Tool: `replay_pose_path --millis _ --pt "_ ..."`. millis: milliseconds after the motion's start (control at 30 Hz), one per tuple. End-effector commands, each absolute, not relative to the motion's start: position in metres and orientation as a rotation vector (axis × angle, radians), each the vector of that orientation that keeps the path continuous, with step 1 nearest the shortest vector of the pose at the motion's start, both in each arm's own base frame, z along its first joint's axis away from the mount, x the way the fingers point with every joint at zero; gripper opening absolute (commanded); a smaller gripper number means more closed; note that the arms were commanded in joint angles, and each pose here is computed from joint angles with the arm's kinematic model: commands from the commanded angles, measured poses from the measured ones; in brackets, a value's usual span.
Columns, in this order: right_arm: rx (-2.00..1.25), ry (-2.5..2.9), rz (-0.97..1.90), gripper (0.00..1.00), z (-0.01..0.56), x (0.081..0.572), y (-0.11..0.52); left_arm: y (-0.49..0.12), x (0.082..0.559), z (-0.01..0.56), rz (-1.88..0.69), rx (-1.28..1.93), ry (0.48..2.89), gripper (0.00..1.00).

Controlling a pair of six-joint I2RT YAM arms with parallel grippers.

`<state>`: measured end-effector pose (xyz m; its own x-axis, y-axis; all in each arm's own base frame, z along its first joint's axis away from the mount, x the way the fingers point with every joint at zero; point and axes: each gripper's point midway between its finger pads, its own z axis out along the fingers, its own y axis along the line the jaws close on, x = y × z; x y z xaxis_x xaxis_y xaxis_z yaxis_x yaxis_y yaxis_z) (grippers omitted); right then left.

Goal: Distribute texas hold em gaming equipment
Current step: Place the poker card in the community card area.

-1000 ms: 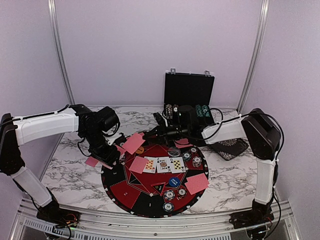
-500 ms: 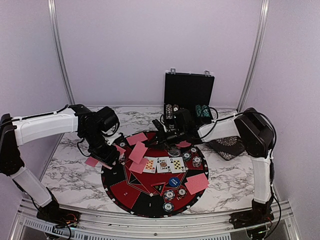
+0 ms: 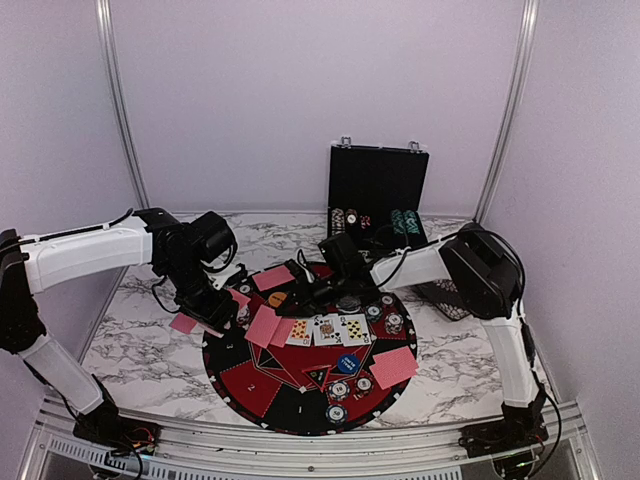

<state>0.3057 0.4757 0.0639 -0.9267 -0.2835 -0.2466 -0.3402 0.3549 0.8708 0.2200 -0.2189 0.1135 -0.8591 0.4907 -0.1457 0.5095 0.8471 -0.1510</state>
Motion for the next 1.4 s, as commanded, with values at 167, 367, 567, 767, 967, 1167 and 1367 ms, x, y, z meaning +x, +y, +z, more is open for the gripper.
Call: replay_pose_path --millis 167,367,567,767,967,1167,1367 --pt "-0.609 2.553 1.571 0.00 0.057 0.310 0.491 -0.217 0.220 0.119 -0.287 0.792 2.896 0.47" --pt "-0.590 2.578 1.457 0.01 0.052 0.318 0.486 -0.217 0.219 0.119 -0.290 0.794 2.896 0.47" --pt "-0.597 2.575 1.393 0.06 0.053 0.322 0.488 -0.217 0.219 0.118 -0.290 0.794 2.898 0.47" --pt "-0.614 2.578 1.350 0.09 0.052 0.322 0.490 -0.217 0.219 0.118 -0.294 0.796 2.899 0.47" --pt "-0.618 2.582 1.301 0.18 0.053 0.323 0.488 -0.218 0.219 0.117 -0.295 0.796 2.900 0.47" --pt "-0.619 2.568 1.265 0.24 0.061 0.325 0.485 -0.219 0.219 0.118 -0.301 0.791 2.899 0.47" --pt "-0.627 2.549 1.246 0.33 0.068 0.326 0.486 -0.219 0.219 0.117 -0.304 0.791 2.899 0.47"
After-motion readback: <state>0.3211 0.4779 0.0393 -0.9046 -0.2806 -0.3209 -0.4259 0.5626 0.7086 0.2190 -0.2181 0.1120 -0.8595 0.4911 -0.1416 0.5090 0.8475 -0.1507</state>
